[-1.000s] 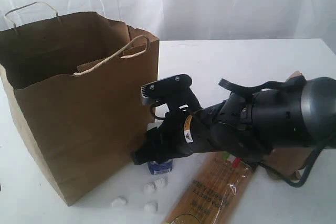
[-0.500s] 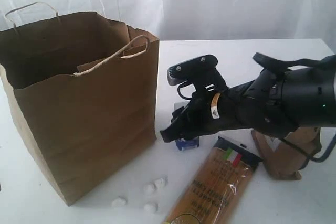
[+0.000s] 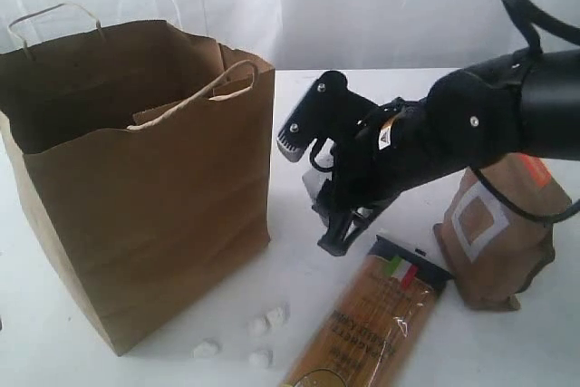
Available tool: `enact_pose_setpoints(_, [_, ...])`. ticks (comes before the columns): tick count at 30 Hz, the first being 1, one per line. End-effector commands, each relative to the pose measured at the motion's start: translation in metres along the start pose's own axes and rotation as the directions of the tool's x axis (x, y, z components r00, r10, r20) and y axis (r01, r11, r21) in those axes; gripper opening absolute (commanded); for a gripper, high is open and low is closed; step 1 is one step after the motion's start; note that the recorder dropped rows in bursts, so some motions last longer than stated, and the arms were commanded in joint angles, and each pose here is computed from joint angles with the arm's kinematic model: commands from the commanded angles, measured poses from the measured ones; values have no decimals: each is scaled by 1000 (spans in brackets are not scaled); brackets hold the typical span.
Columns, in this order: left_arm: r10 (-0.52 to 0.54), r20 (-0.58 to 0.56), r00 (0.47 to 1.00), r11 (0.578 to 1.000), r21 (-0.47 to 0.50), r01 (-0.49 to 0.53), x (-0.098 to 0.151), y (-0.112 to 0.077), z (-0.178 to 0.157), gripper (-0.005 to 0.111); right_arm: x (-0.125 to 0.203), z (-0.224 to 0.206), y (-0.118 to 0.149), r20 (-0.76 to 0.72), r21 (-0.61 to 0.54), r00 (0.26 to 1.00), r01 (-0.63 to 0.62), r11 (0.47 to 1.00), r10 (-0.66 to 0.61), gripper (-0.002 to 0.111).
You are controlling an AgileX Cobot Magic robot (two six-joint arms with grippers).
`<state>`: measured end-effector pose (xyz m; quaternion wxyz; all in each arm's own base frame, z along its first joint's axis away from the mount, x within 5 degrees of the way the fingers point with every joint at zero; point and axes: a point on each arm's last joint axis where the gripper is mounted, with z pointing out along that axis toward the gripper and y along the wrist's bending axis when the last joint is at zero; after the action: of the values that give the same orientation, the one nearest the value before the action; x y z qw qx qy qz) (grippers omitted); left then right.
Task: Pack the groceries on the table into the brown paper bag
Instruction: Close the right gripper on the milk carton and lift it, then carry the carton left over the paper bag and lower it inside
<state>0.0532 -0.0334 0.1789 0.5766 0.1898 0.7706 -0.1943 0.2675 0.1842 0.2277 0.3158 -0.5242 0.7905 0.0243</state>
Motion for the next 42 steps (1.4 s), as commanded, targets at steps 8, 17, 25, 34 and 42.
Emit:
enact_pose_setpoints(8, [-7,6,1000,1000,-1,7,0,0,0,0,12,-28,10,-384,-205,920,-166,965,76,0])
enact_pose_setpoints(17, [-7,6,1000,1000,-1,7,0,0,0,0,19,-34,-31,-414,264,880,-127,956,232,0])
enact_pose_setpoints(25, [-7,6,1000,1000,-1,7,0,0,0,0,-26,-46,-58,46,414,952,-293,862,302,0])
enact_pose_setpoints(34, [-7,6,1000,1000,-1,7,0,0,0,0,-42,-61,-49,262,222,829,-550,805,494,0])
enact_pose_setpoints(42, [-7,6,1000,1000,-1,7,0,0,0,0,-42,-85,-43,275,169,805,-579,798,526,0])
